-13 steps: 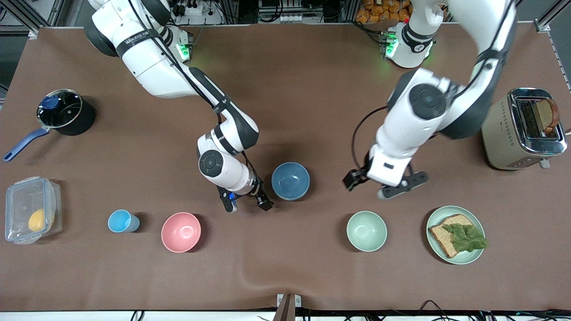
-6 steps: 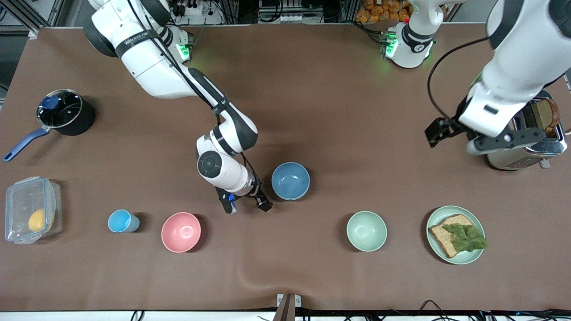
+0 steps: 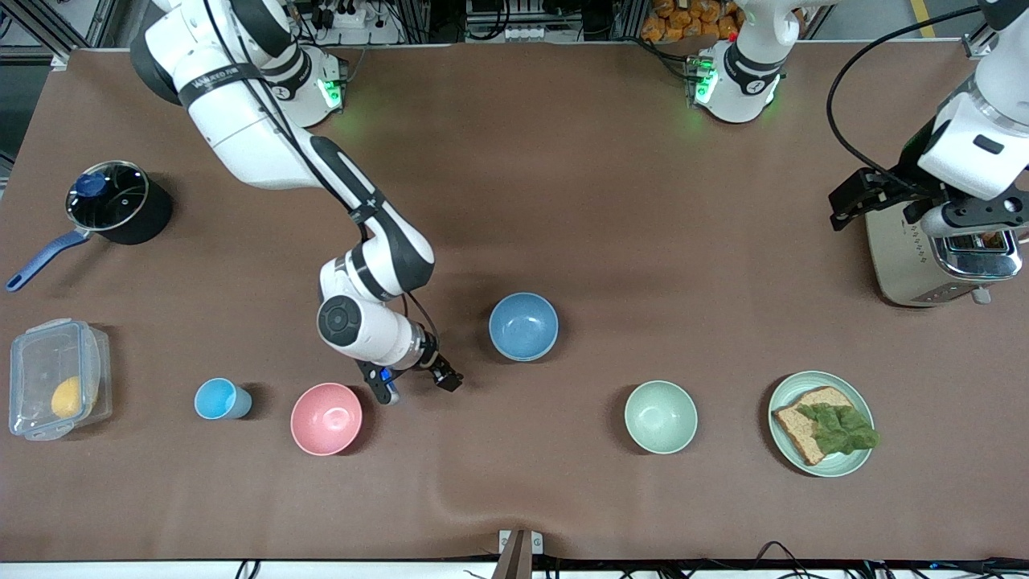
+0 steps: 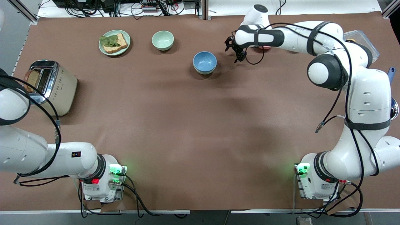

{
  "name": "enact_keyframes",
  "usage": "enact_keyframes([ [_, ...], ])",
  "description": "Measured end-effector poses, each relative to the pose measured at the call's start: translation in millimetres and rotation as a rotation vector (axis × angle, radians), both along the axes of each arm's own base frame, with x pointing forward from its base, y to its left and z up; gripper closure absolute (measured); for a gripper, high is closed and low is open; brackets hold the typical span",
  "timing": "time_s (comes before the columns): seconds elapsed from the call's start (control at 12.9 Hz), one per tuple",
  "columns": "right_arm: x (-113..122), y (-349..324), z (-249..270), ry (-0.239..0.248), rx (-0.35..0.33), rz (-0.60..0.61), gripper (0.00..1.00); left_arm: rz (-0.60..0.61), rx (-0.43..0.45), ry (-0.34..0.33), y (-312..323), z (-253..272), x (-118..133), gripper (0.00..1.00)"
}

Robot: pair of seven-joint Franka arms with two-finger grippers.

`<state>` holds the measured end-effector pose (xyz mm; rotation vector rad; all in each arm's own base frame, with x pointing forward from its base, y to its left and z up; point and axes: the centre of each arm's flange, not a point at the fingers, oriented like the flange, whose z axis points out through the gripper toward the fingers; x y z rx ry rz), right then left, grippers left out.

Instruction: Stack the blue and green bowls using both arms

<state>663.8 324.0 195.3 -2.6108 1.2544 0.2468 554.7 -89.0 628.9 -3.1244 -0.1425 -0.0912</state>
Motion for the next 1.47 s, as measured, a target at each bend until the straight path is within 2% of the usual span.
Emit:
enact_keyframes([
  [0.15,7.6,-16.0,27.1,0.023,0.025,0.071,0.0,-0.002,0.0,0.0,-1.1,0.1,-0.3,0.0],
  [0.39,17.8,-50.7,105.9,0.022,0.086,0.167,0.0,-0.003,0.0,0.001,-0.2,1.0,-0.7,0.0],
  [0.62,22.7,-128.3,196.9,-0.047,0.069,0.374,0.0,-0.004,0.003,0.012,2.1,2.3,-3.0,0.0],
  [0.85,15.4,-224.5,267.5,-0.112,0.0,0.577,0.0,-0.018,0.007,0.024,4.7,4.9,-6.7,0.0],
  [0.93,7.2,-242.0,287.3,-0.114,-0.025,0.635,0.0,-0.032,0.01,0.032,6.5,5.6,-8.5,0.0],
  [1.08,-10.4,-256.9,322.6,-0.116,-0.066,0.724,0.0,-0.068,0.013,0.037,11.5,7.0,-9.7,0.0],
  [1.32,-35.4,-274.1,370.7,-0.15,-0.184,0.843,0.0,-0.078,0.015,0.051,13.1,6.7,-11.7,0.0],
  [1.47,-52.6,-294.7,398.5,-0.172,-0.243,0.879,0.0,-0.08,0.017,0.068,11.8,5.5,-14.0,0.0],
])
